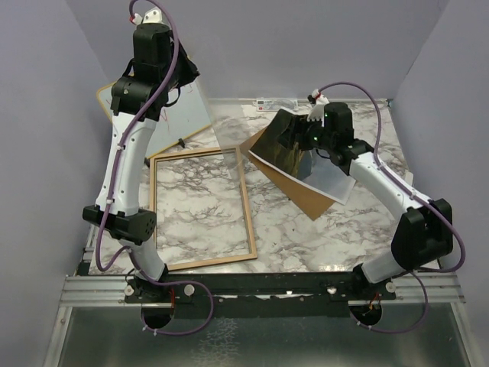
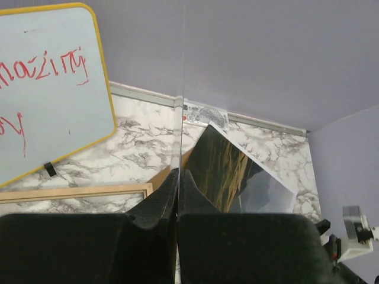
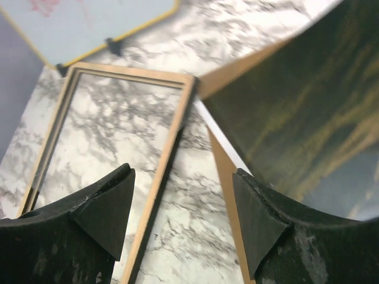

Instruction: Put the photo into the frame

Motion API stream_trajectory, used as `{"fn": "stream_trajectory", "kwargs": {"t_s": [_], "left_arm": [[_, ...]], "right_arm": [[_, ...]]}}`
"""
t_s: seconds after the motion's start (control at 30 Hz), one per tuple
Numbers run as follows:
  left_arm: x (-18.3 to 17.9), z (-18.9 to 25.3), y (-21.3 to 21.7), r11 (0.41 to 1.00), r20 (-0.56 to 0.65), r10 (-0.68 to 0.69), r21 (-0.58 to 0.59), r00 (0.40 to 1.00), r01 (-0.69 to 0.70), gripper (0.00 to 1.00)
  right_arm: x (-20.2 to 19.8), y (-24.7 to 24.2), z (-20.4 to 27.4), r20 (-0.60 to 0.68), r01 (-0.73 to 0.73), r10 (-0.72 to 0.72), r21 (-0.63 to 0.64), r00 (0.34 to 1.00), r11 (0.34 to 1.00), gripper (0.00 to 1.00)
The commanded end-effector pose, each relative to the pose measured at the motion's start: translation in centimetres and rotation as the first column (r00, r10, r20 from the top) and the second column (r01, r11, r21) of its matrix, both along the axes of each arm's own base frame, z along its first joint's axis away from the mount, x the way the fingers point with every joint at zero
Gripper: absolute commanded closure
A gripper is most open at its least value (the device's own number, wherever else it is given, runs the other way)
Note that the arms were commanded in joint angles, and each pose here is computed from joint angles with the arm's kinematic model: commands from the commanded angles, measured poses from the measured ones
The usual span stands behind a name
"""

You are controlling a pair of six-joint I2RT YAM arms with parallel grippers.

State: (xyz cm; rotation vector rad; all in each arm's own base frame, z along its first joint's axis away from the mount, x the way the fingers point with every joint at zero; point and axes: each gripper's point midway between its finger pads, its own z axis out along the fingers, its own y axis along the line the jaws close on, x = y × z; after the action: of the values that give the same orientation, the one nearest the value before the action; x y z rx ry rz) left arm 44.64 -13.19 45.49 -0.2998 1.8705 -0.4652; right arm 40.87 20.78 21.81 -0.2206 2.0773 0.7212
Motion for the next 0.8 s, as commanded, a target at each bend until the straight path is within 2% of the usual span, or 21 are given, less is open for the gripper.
{"fn": "stream_trajectory", "kwargs": {"t_s": [0.0, 0.1, 0.23, 0.47, 0.67, 0.77], "left_arm": [[-1.1, 5.5, 1.2, 0.995, 0.151, 0.067, -0.082, 0.986, -0.055, 1.0], [-0.9, 5.7, 0.7, 0.991, 0.155, 0.064, -0.128, 0.986, -0.044, 1.0], [-0.3, 5.1, 0.7, 0.982, 0.131, 0.095, -0.177, 0.987, -0.071, 1.0], [0.3, 4.6, 1.1, 0.967, 0.107, 0.152, -0.222, 0.983, -0.125, 1.0], [0.2, 4.2, 1.3, 0.961, 0.092, 0.167, -0.239, 0.982, -0.141, 1.0], [0.0, 4.2, 1.0, 0.958, 0.084, 0.154, -0.257, 0.985, -0.128, 1.0]], "right_arm": [[-0.7, 4.1, 5.7, 0.238, -0.138, 0.132, 0.006, 0.962, 0.99, 0.27], [-2.2, 7.0, 9.6, 0.383, -0.208, 0.191, 0.002, 0.904, 0.978, 0.23], [-4.2, 10.3, 13.6, 0.513, -0.247, 0.202, 0.02, 0.834, 0.969, 0.17], [-6.1, 16.4, 15.1, 0.572, -0.234, 0.184, 0.015, 0.8, 0.972, 0.16], [-3.2, 17.8, 14.1, 0.59, -0.042, 0.083, -0.082, 0.803, 0.996, 0.17], [-1.4, 18.3, 12.6, 0.627, 0.073, 0.062, -0.188, 0.777, 0.979, 0.19]]}}
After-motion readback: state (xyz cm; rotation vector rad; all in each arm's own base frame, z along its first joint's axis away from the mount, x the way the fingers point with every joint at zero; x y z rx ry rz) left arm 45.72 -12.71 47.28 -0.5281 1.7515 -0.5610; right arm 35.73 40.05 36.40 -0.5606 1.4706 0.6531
